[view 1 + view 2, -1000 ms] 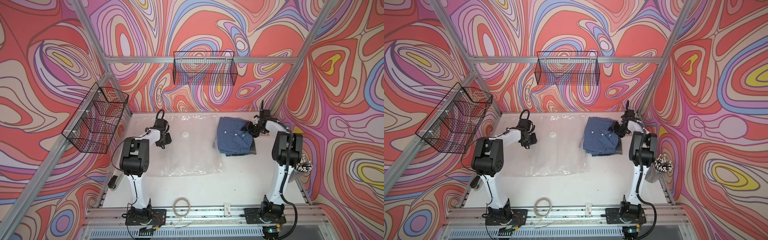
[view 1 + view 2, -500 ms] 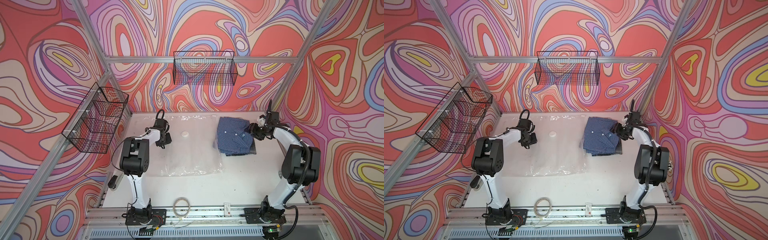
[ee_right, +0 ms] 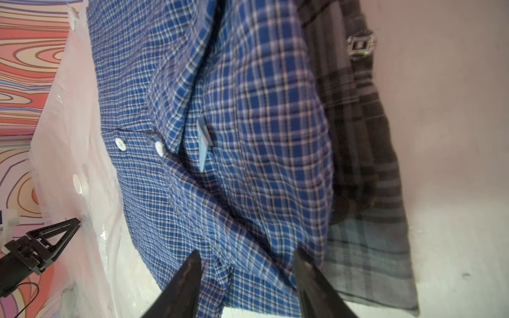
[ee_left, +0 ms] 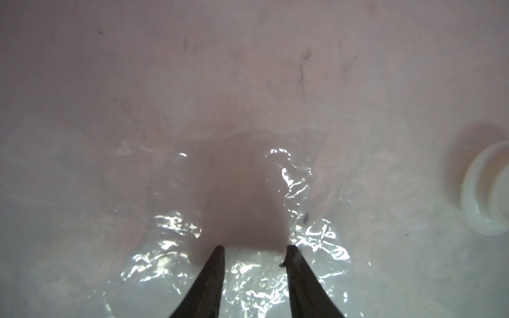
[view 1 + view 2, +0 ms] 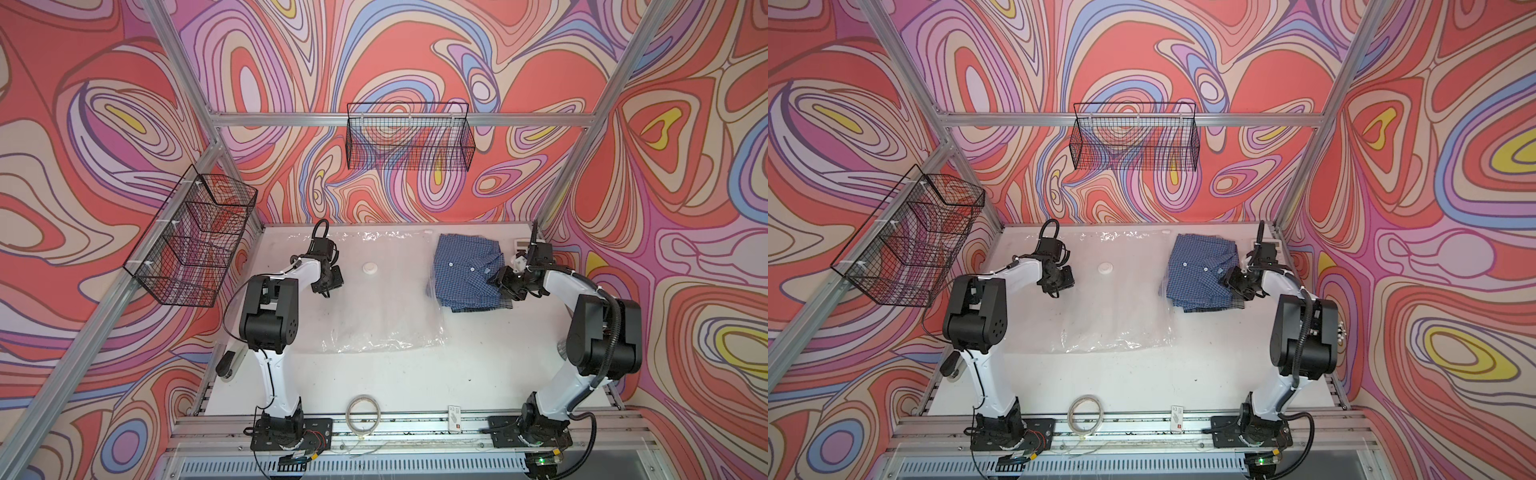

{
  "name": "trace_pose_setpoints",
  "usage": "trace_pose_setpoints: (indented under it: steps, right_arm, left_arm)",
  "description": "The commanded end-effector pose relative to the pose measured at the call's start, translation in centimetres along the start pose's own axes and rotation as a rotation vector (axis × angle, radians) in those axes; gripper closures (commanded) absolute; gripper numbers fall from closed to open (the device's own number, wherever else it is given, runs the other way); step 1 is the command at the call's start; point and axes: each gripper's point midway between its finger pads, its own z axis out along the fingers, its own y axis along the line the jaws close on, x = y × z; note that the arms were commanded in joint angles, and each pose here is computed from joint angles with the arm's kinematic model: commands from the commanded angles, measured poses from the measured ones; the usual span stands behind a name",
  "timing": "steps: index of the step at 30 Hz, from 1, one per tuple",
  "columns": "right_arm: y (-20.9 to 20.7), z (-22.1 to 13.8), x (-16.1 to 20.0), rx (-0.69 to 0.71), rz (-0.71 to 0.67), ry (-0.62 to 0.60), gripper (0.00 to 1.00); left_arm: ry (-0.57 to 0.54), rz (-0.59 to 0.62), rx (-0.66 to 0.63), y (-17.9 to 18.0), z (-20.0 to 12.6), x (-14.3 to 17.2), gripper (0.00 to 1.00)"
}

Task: Take the shirt out of the vacuum bag
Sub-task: Place the shirt at the center of the board, then adjust the shirt at the center of the board.

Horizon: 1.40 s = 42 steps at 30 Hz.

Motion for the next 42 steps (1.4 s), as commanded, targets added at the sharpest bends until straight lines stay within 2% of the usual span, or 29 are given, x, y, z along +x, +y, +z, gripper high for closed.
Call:
trace_pose_setpoints:
  steps: [1, 9, 18, 22, 26, 28, 37, 42]
  right_arm:
    - [-0.5, -1.0, -0.3, 0.041, -0.018, -0.039, 0.4]
    - [-1.1, -0.5, 0.5, 0.047, -0.012, -0.03, 0.38]
    - [-1.9, 2.0, 0.8, 0.016, 0.025, -0.022, 0.48]
    - [-1.9, 2.1, 0.8, 0.013, 0.03, -0.025, 0.63]
    - [-1.6, 1.4, 0.7, 0.014, 0.026, -0.035, 0.91]
    - [-1.3, 0.9, 0.5, 0.016, 0.023, -0.038, 1.0]
    - [1.4, -4.3, -3.0, 0.07, -0.037, -0.087, 1.0]
    - [0.8, -4.5, -3.4, 0.106, -0.041, -0.076, 1.0]
  left_arm:
    - [0.085, -0.005, -0.027, 0.7, 1.5, 2.5, 0.6]
    - [0.085, -0.004, -0.026, 0.7, 1.5, 2.5, 0.6]
    - [0.083, -0.007, -0.034, 0.9, 1.5, 2.4, 0.6]
    - [0.083, -0.008, -0.035, 0.8, 1.5, 2.4, 0.6]
    - [0.084, -0.009, -0.037, 0.9, 1.5, 2.4, 0.6]
    - [0.084, -0.009, -0.035, 0.9, 1.5, 2.4, 0.6]
    - [0.082, -0.007, -0.036, 0.9, 1.5, 2.4, 0.6]
    - [0.083, -0.006, -0.038, 0.9, 1.5, 2.4, 0.6]
